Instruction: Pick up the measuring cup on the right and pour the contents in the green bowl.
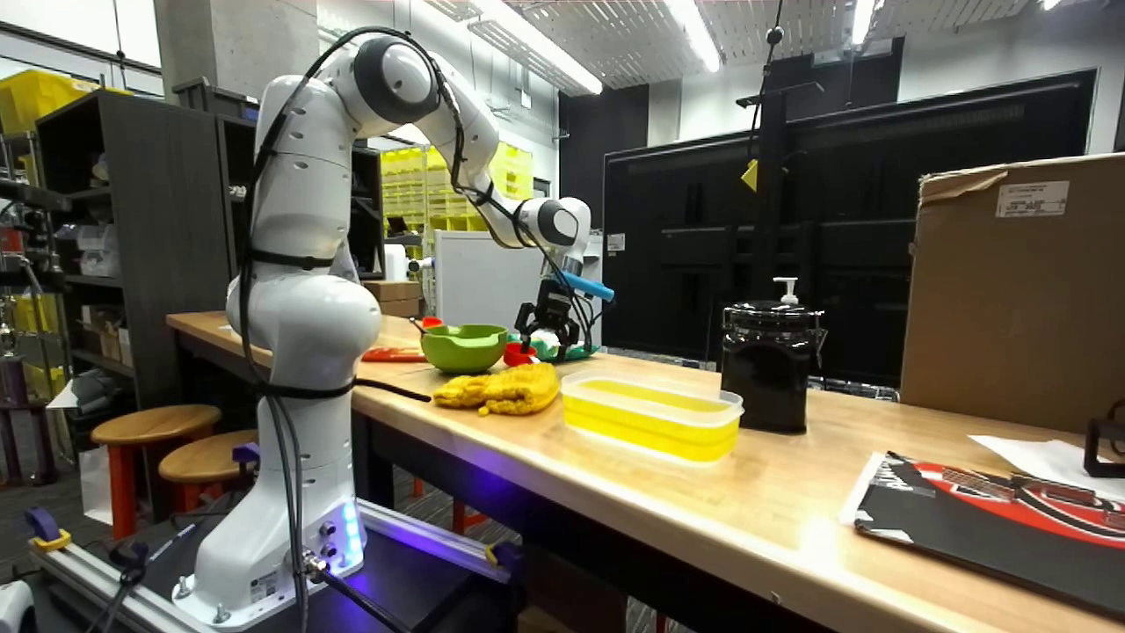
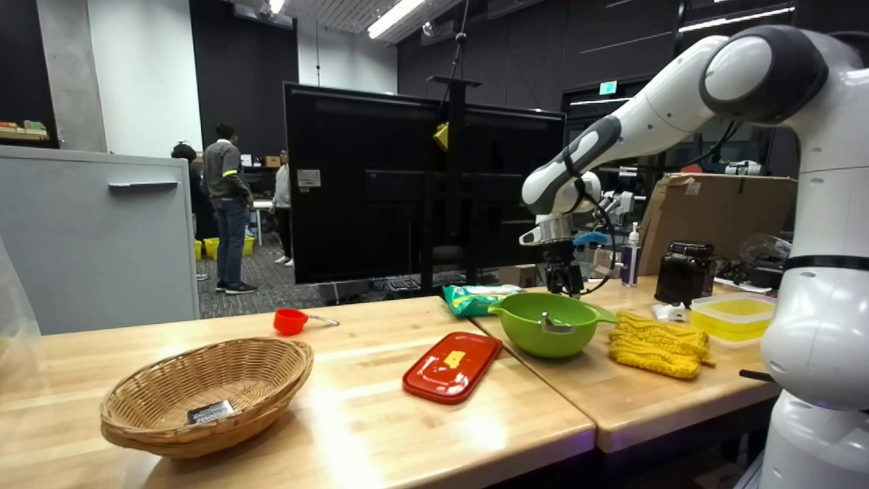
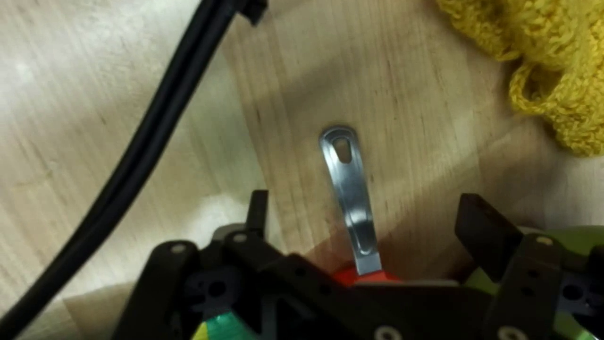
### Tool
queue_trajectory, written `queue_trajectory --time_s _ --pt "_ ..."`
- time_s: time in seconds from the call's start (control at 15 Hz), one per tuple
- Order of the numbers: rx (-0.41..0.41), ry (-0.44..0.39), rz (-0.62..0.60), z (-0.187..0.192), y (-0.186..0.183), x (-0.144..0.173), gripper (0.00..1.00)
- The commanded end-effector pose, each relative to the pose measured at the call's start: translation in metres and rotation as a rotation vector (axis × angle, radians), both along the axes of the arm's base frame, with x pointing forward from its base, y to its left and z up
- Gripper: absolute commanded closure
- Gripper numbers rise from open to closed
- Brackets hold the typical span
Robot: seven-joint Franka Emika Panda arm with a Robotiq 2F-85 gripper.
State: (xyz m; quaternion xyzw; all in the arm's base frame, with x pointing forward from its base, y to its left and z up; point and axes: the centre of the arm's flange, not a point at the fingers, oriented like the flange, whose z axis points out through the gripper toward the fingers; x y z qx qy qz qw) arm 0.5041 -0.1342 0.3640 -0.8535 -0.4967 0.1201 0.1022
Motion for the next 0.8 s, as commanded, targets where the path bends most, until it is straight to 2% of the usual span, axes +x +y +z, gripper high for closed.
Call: queue_trajectory --time_s 0.0,0.53,0.67,0.73 --pt "0.015 0.037 0.032 -0.0099 -0.0013 0.0203 0.00" --pt "0.030 0.087 0.035 -0.0196 -0.0015 0.0264 0.00" --pt "0.028 0.088 0.033 -0.0181 -0.0008 0.0254 0.27" --pt "0.027 0.083 0.033 -0.0182 -0.0014 0.0256 0.32"
